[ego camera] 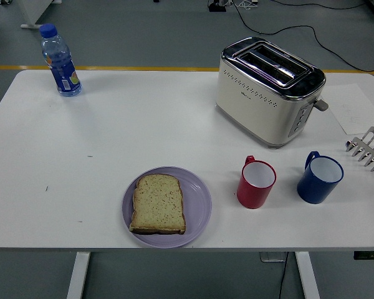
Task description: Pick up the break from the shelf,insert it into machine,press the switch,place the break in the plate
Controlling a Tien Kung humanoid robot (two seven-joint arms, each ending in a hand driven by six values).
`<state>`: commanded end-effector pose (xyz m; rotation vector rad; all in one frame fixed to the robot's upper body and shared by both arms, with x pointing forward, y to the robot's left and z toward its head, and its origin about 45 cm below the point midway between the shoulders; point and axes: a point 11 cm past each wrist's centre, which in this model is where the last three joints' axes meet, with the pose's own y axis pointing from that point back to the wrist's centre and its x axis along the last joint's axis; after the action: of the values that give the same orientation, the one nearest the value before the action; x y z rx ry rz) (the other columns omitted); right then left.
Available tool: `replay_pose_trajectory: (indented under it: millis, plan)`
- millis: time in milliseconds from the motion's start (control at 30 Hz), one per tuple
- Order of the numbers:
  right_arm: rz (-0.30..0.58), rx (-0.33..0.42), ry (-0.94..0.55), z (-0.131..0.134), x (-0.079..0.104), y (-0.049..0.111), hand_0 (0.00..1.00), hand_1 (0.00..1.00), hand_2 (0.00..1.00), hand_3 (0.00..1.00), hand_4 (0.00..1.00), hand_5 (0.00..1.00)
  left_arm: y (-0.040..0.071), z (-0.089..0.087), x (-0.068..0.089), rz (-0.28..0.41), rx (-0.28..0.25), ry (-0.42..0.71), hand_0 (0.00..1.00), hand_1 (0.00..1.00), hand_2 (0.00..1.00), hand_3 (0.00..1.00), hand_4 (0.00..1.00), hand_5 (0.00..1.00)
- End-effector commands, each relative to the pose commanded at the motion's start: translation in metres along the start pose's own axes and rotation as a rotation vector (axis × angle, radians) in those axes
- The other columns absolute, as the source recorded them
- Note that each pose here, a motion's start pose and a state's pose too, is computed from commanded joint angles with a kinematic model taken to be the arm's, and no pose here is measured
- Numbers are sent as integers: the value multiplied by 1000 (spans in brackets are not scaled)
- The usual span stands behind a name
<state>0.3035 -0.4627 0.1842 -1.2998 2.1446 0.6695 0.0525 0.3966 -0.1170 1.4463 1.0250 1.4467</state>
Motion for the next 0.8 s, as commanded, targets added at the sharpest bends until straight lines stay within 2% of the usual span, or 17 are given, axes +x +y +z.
replay_pose_trajectory:
  millis: [800]
  plan:
    - [1,6,-8,-1,0,0,704,638,649,592,453,348,0,0,0,0,-1,-1,688,697,686,563,281,836]
